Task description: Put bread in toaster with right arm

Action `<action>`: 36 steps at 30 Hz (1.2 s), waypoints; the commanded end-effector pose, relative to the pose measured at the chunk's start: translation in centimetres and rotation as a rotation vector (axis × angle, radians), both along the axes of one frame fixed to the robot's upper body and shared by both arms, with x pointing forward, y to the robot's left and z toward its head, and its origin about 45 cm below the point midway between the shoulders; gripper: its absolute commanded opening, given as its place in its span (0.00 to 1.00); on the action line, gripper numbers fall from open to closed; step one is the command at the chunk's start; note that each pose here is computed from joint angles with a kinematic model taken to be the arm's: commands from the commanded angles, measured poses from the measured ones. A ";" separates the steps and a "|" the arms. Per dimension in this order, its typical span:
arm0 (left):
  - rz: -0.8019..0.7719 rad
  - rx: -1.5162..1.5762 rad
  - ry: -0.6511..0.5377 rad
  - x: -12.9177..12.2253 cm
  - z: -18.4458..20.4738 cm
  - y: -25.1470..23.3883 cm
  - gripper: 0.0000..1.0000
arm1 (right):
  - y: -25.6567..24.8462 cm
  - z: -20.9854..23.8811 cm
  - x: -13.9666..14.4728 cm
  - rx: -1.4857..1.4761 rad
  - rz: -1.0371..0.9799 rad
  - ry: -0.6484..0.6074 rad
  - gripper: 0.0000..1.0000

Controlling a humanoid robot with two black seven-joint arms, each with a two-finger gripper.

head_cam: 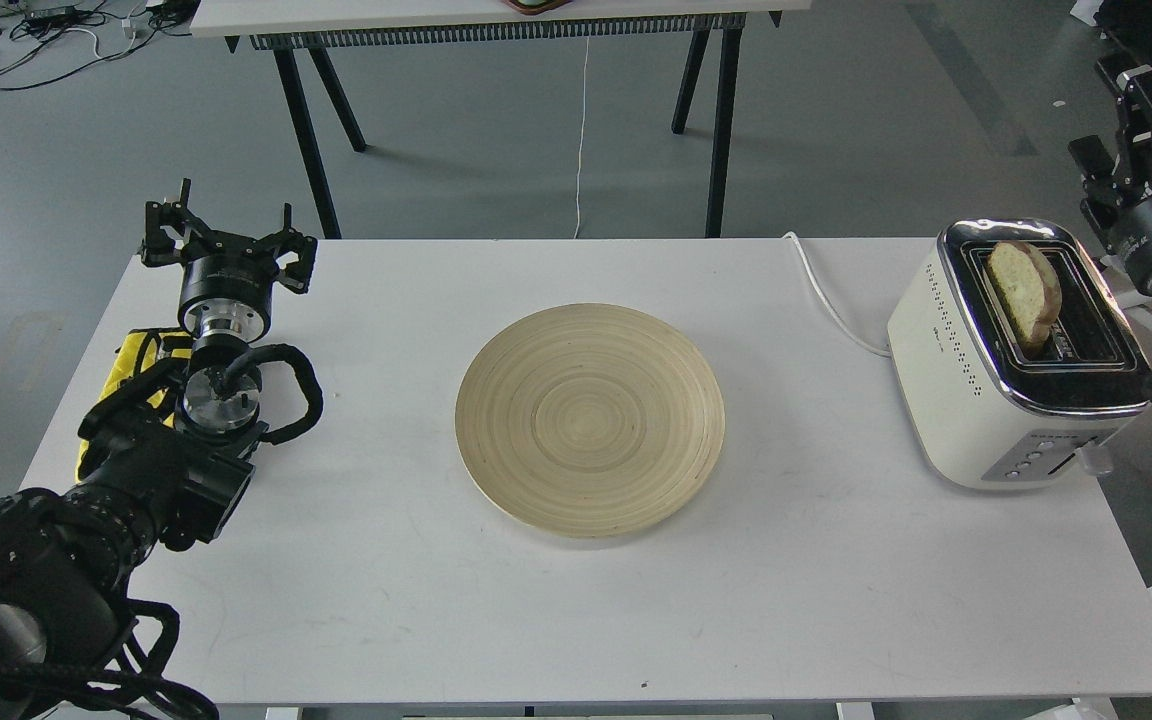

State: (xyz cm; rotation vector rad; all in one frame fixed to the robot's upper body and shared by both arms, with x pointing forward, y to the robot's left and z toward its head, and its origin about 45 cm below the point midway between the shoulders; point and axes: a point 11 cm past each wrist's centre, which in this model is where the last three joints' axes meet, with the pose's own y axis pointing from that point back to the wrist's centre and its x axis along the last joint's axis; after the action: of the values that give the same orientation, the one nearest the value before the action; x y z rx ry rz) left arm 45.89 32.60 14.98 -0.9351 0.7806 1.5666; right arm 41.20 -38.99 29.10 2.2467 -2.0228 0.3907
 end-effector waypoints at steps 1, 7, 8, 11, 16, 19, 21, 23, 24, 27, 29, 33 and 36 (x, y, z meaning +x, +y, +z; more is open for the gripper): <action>0.000 0.000 0.000 0.0 0.0 0.0 1.00 | 3.8 -1.4 0.8 0.177 0.057 0.022 0.94; 0.000 0.000 0.000 0.0 0.0 0.0 1.00 | 9.2 -4.4 0.7 0.471 0.207 0.105 0.94; 0.000 0.000 0.000 0.0 0.0 0.0 1.00 | 9.7 -4.9 0.7 0.523 0.227 0.116 0.94; 0.000 0.000 0.000 0.0 0.0 0.0 1.00 | 12.0 -6.4 0.7 0.681 0.296 0.139 0.94; 0.000 0.000 0.000 0.0 0.0 0.0 1.00 | 14.9 -9.5 0.4 0.829 0.309 0.170 0.96; 0.001 0.000 0.000 0.0 0.0 0.0 1.00 | 16.1 -11.0 -0.1 0.880 0.300 0.192 0.97; 0.000 0.000 0.000 0.0 0.0 0.0 1.00 | 16.5 -11.6 -0.4 0.895 0.296 0.204 0.97; 0.000 0.000 0.000 0.0 0.0 0.0 1.00 | 16.5 -11.8 -0.5 0.898 0.291 0.207 0.97; 0.000 0.000 0.000 0.0 0.0 0.0 1.00 | 16.5 -11.8 -0.5 0.898 0.291 0.207 0.97; 0.000 0.000 0.000 0.0 0.0 0.0 1.00 | 16.5 -11.7 -0.5 0.900 0.293 0.204 0.98; 0.000 0.000 0.000 0.0 0.0 0.0 1.00 | 16.4 -11.8 -0.5 0.900 0.286 0.205 0.99; 0.000 0.000 0.000 0.0 0.0 0.0 1.00 | 16.5 -11.8 -0.5 0.899 0.285 0.205 0.99; 0.001 0.000 0.000 0.0 0.0 0.0 1.00 | 16.5 -11.8 -0.6 0.900 0.284 0.206 0.99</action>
State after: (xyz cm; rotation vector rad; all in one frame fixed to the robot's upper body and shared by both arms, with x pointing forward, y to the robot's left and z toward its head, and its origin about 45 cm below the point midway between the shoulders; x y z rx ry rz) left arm 45.89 32.59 14.98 -0.9353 0.7808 1.5662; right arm 40.67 -22.53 17.32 2.8727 -1.9884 -0.8872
